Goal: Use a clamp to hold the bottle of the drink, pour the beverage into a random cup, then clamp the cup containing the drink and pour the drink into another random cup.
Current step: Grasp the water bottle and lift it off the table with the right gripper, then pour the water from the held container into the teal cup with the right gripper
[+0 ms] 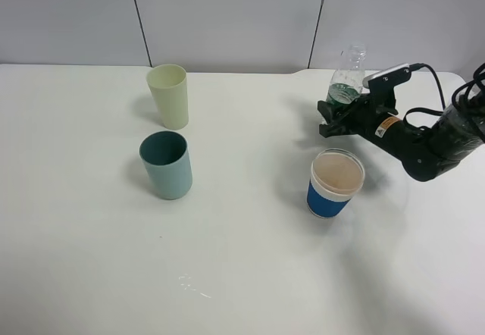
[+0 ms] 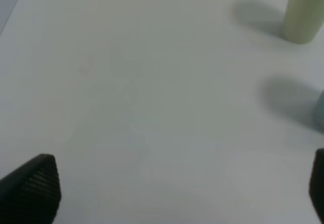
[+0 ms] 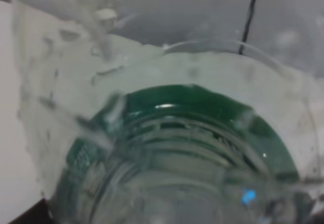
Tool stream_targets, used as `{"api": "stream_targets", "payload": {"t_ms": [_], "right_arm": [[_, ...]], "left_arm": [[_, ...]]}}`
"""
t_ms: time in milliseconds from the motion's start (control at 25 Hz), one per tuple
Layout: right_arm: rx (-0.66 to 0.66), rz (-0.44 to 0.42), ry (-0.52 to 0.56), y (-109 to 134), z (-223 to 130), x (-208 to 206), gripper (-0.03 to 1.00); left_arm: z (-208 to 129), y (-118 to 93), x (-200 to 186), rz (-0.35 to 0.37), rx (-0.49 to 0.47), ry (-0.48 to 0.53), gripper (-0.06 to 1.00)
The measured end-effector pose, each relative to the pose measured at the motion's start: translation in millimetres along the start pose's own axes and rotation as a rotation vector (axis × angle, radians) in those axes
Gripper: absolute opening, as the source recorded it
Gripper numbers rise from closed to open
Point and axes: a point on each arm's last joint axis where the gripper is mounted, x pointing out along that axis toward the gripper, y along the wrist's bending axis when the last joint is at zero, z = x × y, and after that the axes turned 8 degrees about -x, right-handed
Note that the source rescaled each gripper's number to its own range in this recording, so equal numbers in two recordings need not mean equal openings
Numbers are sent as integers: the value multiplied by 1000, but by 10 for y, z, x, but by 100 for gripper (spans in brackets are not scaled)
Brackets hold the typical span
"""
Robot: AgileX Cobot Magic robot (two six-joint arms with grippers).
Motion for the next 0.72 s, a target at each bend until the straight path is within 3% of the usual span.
{"api": "stream_targets", "payload": {"t_ms": [720], "right_arm": [[-88,36,42,72,655,38,1]], "left_arm": [[0,0,0,0,6,0,100]]}}
